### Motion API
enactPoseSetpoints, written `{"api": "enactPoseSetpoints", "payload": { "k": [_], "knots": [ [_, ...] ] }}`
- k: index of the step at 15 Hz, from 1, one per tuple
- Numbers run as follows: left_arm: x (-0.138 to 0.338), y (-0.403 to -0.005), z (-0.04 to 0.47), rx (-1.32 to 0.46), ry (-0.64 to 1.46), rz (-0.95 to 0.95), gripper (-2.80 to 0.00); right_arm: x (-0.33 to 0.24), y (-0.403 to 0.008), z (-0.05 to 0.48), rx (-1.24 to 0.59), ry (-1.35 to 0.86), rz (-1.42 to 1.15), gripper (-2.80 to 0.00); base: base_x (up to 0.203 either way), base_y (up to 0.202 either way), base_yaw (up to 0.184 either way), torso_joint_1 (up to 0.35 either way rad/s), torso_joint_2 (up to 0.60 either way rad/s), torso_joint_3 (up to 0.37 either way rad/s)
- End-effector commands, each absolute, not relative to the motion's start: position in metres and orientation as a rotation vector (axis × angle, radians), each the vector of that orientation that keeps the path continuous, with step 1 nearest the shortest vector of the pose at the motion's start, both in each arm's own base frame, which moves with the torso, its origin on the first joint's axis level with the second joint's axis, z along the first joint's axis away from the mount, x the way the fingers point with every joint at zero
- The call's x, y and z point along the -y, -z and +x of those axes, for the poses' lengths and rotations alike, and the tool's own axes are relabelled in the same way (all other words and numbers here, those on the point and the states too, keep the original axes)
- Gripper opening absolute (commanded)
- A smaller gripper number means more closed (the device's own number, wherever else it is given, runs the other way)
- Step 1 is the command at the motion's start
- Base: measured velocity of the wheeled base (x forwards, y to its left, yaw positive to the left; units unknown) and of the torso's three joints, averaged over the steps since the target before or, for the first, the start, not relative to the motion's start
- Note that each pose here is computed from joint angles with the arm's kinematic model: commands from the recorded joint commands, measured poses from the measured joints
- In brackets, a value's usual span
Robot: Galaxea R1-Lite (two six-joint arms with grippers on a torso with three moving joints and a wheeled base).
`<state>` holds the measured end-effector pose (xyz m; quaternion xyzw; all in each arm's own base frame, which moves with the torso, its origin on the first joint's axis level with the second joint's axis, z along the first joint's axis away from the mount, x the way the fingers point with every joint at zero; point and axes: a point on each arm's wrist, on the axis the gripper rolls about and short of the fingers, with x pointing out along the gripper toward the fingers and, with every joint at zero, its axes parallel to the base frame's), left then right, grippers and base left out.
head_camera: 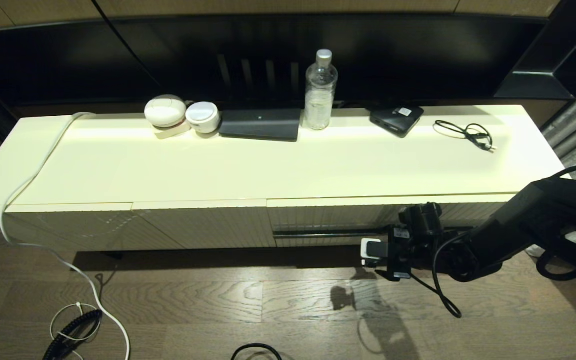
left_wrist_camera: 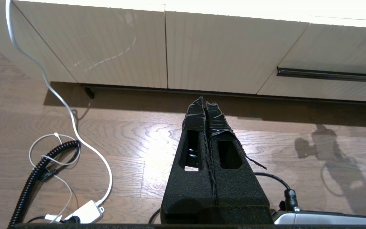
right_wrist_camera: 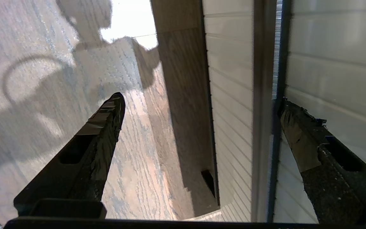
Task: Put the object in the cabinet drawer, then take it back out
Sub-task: Open the drawer
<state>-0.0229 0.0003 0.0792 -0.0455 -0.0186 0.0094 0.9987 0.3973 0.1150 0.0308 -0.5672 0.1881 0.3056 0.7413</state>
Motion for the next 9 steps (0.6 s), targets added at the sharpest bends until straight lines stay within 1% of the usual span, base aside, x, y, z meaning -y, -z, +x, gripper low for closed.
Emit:
{"api": "enactPoseSetpoints", "payload": {
  "k": [1, 6, 9],
  "knots": [
    [-0.0003, -0.0792, -0.023, 0.039, -0.02, -0.092, -2.8, -0.1154, -0.0241, 0.3984, -0.422, -0.679, -1.25, 0.0, 0.0, 0.0, 0.0, 0.0, 0.0, 0.0],
    [-0.0003, -0.0792, -0.023, 0.039, -0.02, -0.092, -2.8, -0.113, -0.0192, 0.4015, -0.432, -0.678, -1.247, 0.0, 0.0, 0.0, 0.0, 0.0, 0.0, 0.0],
    [-0.0003, -0.0792, -0.023, 0.039, -0.02, -0.092, -2.8, -0.1129, -0.0253, 0.4055, -0.409, -0.665, -1.245, 0.0, 0.0, 0.0, 0.0, 0.0, 0.0, 0.0]
  ]
}}
